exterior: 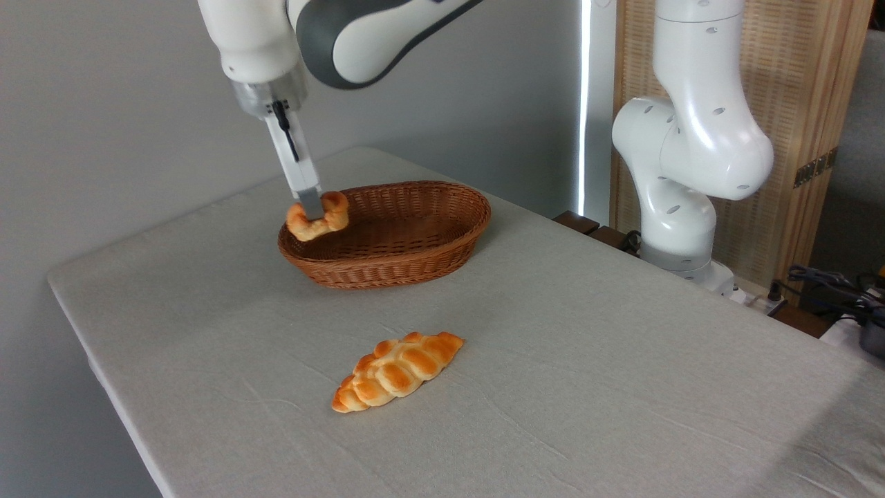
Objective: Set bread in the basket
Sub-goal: 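Lift the bun and carry it over the wicker basket, then lower the bun into the basket and open the gripper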
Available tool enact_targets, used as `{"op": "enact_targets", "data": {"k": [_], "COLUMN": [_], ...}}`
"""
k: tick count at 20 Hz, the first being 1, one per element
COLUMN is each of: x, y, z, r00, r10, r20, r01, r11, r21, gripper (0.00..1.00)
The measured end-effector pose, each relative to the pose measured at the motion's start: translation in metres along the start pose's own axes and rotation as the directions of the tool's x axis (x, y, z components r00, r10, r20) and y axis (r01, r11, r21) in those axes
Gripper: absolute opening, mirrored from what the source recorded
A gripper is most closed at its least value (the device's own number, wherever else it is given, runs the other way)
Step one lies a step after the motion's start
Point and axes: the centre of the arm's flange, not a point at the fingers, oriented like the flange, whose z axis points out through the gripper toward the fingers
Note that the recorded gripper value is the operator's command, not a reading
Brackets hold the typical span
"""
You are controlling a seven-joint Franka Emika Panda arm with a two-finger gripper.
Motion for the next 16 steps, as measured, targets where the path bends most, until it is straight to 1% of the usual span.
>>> {"op": "enact_targets", "data": {"k": [2, 3, 4, 5, 6, 7, 8, 9, 12, 16], "x": [0.007, 0.010, 0.011, 0.013, 0.015, 0.018, 0.019, 0.020, 0.021, 0.021], "y": [0.016, 0.024, 0.030, 0.035, 0.037, 0.036, 0.035, 0.033, 0.031, 0.030], "z": [0.025, 0.036, 0.044, 0.053, 0.058, 0.062, 0.066, 0.071, 0.083, 0.085], "r00": [0.999, 0.998, 0.996, 0.995, 0.996, 0.996, 0.997, 0.997, 0.998, 0.998], "r10": [0.029, 0.043, 0.054, 0.063, 0.067, 0.068, 0.068, 0.067, 0.065, 0.064], "r20": [0.037, 0.053, 0.067, 0.073, 0.067, 0.051, 0.034, 0.022, 0.013, 0.011], "r01": [-0.028, -0.040, -0.050, -0.058, -0.063, -0.067, -0.068, -0.067, -0.066, -0.065], "r11": [0.999, 0.998, 0.997, 0.997, 0.997, 0.997, 0.998, 0.998, 0.998, 0.998], "r21": [-0.031, -0.045, -0.056, -0.059, -0.050, -0.031, -0.012, 0.004, 0.015, 0.016], "gripper": [0.09, 0.12, 0.19, 0.29, 0.37, 0.45, 0.71, 1.00, 1.00, 1.00]}}
